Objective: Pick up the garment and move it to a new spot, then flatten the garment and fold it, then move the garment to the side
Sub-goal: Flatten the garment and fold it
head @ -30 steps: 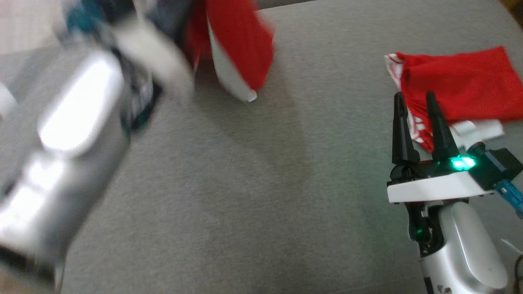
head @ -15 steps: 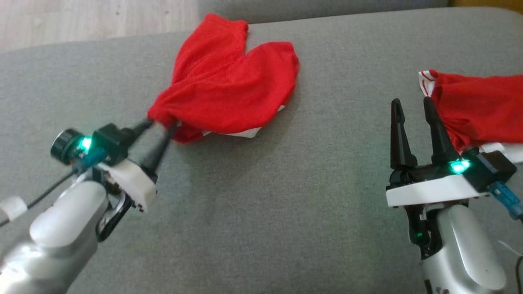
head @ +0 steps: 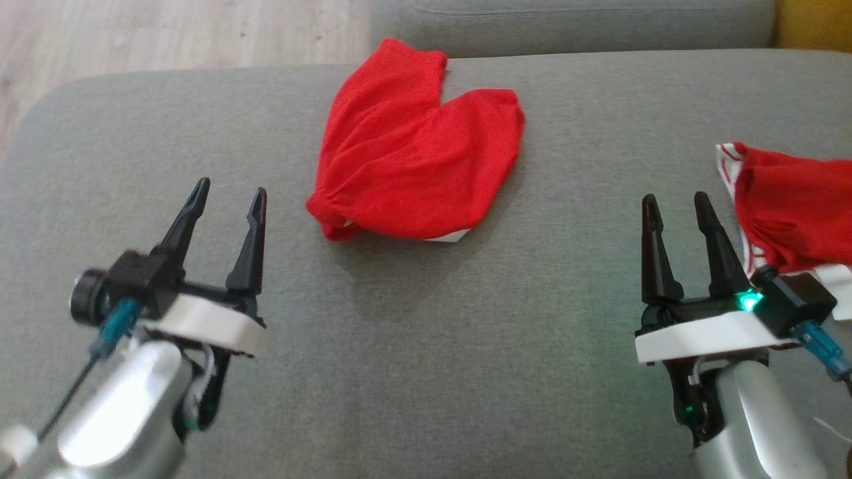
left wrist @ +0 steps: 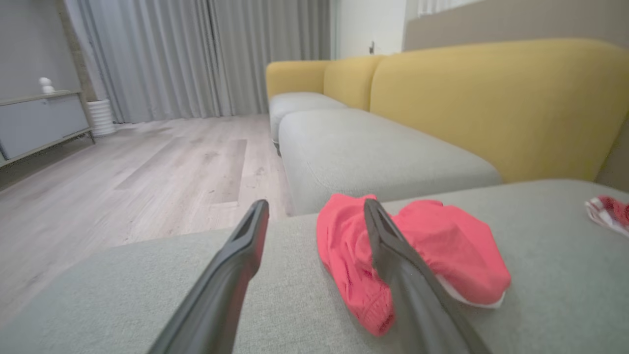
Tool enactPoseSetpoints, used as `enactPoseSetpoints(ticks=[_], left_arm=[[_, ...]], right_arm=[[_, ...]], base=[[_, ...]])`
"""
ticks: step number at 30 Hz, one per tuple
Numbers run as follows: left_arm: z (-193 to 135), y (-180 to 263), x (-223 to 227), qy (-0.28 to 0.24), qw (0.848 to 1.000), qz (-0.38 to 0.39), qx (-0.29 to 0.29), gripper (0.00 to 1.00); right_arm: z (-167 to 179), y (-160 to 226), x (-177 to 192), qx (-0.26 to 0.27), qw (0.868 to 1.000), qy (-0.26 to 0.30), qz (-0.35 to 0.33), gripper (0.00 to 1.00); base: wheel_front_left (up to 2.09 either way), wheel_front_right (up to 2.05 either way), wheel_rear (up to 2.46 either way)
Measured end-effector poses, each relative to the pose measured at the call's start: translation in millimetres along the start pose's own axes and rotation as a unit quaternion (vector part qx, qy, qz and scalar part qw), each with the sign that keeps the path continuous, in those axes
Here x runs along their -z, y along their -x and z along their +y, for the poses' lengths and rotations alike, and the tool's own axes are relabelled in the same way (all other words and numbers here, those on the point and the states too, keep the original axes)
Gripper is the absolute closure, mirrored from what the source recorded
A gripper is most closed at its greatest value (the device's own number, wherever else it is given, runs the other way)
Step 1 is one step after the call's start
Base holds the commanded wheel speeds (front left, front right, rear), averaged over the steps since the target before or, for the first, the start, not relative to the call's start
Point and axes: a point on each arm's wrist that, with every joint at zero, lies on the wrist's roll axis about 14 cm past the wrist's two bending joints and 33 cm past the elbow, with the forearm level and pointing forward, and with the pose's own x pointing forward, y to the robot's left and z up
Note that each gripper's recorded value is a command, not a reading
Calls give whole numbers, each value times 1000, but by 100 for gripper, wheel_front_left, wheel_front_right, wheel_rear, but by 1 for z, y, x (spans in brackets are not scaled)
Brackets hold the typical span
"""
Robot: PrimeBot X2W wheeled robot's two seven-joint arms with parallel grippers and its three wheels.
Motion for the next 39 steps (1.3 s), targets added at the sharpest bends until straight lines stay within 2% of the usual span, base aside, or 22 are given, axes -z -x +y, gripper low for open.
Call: enactPoseSetpoints(ticks=[4,7,10,14,21,29,38,39], left_arm=[[-3,19,-13,43,997,-41,-39,0],[-17,33,-3,65,996,-37,-39,0],[-25,39,9,63,997,-24,-24,0],[-36,32,12,62,998,-20,7,0],[-69,19,49,85,993,48,70,0],[-79,-18,59,110,988,66,83,0],[-87,-40,63,129,985,69,97,0],[-89,-42,60,130,984,64,101,31]], right_arm=[[6,-3,9,-10,1000,1,12,0],[11,-6,13,-17,1000,0,18,0],[13,-6,16,-20,1000,0,21,0],[9,-2,15,-14,1000,3,22,0],[-8,5,17,11,1000,6,26,0],[-27,11,21,38,999,8,32,0],[-41,14,20,57,998,7,32,0],[-42,13,19,58,998,6,30,0]], base=[[0,0,0],[0,0,0],[0,0,0],[0,0,0],[0,0,0],[0,0,0],[0,0,0],[0,0,0]])
